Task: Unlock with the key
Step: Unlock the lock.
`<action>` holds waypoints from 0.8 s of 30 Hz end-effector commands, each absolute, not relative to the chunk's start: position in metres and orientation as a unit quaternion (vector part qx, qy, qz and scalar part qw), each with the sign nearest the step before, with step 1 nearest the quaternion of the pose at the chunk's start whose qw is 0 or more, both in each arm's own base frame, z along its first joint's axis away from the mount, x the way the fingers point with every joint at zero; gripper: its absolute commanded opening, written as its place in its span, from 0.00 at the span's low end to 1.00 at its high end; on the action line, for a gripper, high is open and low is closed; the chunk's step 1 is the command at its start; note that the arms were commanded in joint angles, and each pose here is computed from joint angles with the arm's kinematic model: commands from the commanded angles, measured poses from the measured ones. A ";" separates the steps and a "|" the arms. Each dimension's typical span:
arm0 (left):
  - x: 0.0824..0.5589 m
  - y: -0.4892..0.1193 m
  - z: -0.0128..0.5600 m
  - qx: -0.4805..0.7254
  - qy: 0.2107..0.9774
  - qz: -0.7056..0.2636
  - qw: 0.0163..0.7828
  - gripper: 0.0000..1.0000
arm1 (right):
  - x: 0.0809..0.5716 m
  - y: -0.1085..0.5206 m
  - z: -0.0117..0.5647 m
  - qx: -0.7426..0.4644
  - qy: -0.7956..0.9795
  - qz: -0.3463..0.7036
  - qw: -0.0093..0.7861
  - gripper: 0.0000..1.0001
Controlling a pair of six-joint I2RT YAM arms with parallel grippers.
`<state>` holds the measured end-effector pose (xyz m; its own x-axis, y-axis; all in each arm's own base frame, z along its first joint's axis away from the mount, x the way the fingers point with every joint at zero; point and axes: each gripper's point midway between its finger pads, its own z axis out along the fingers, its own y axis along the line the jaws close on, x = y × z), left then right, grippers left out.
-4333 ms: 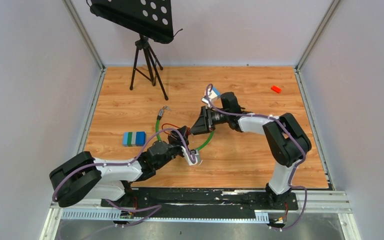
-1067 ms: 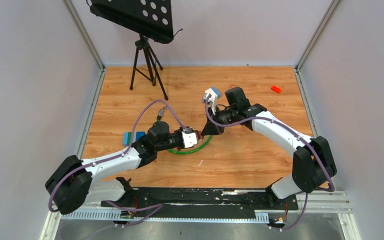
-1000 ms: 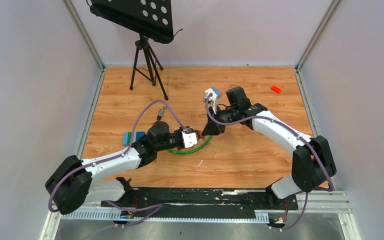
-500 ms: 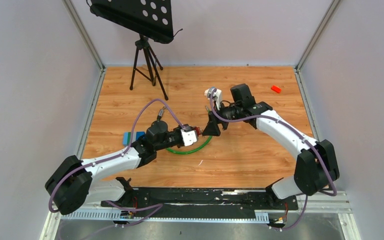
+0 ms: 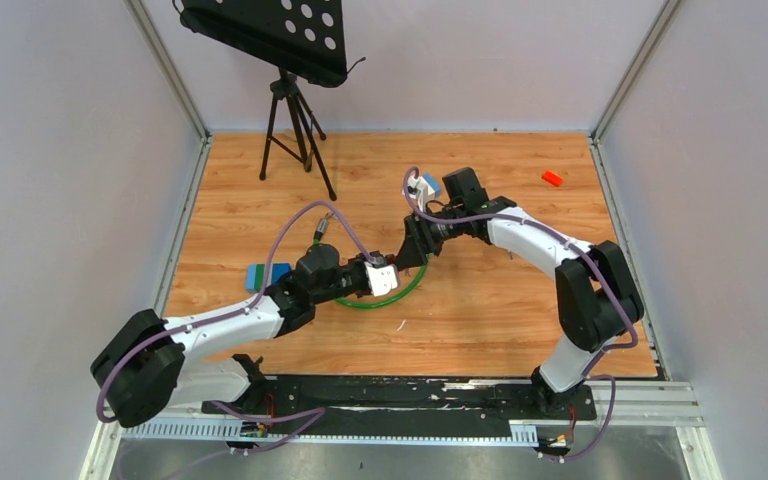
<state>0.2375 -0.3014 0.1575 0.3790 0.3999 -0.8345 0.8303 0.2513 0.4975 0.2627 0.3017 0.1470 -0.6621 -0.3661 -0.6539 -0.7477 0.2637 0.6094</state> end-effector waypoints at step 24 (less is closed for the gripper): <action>0.209 -0.297 0.181 0.675 0.489 -0.208 0.513 0.98 | 0.257 0.260 0.179 -0.494 0.691 0.438 0.294 0.00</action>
